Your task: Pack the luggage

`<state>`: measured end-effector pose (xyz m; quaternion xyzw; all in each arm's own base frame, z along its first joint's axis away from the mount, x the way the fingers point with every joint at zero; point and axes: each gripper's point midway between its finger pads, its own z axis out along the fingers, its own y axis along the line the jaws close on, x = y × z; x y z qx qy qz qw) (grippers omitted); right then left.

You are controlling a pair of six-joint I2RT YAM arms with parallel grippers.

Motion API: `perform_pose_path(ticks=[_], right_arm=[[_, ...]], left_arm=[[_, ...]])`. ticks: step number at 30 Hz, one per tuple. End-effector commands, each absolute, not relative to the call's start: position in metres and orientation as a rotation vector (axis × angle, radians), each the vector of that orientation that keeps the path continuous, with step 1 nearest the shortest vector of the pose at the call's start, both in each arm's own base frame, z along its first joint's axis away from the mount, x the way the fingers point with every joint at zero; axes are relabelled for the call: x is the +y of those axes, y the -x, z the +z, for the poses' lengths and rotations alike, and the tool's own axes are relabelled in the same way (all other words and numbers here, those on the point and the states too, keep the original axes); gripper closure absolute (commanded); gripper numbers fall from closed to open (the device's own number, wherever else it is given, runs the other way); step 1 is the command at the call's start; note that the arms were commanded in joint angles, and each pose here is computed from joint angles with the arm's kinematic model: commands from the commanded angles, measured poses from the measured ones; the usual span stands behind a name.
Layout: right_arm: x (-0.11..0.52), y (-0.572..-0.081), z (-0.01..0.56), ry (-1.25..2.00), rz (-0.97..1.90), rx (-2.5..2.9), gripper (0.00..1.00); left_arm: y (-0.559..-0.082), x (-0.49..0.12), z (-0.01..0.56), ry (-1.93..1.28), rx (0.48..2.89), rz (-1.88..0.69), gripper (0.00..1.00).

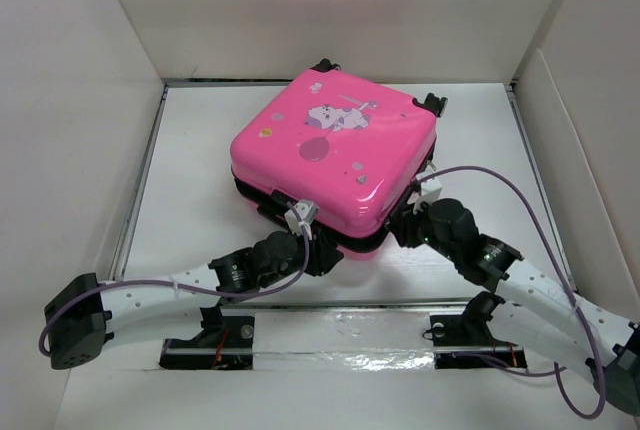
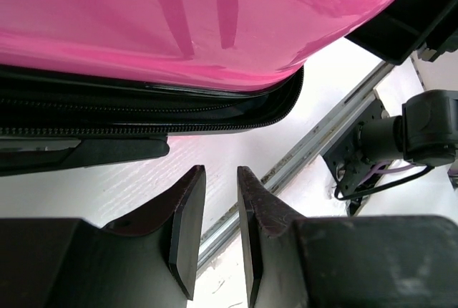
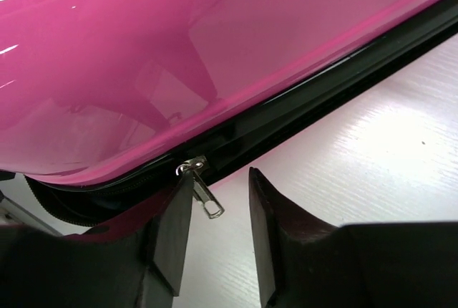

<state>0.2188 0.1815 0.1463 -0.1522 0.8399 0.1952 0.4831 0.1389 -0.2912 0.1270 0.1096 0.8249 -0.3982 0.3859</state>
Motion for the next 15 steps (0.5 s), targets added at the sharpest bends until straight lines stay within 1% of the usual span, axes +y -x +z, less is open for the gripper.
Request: perform_pose_path(ticks=[1,7,11,15], right_arm=[[0.199,-0.220,0.153,0.436,0.566,2.003,0.59],[0.211,-0.211,0.150,0.509,0.648,2.008,0.64],[0.214,-0.208,0.150,0.538,0.680,2.001,0.63],[0.204,-0.206,0.150,0.512,0.639,2.054,0.63]], left_arm=[[-0.139,-0.300,0.137,-0.329,2.037,-1.044,0.78],[-0.142,-0.301,0.141,-0.353,2.001,-1.034,0.78],[-0.143,-0.301,0.139,-0.358,1.992,-1.037,0.78],[-0.142,-0.303,0.138,-0.367,1.989,-1.043,0.78]])
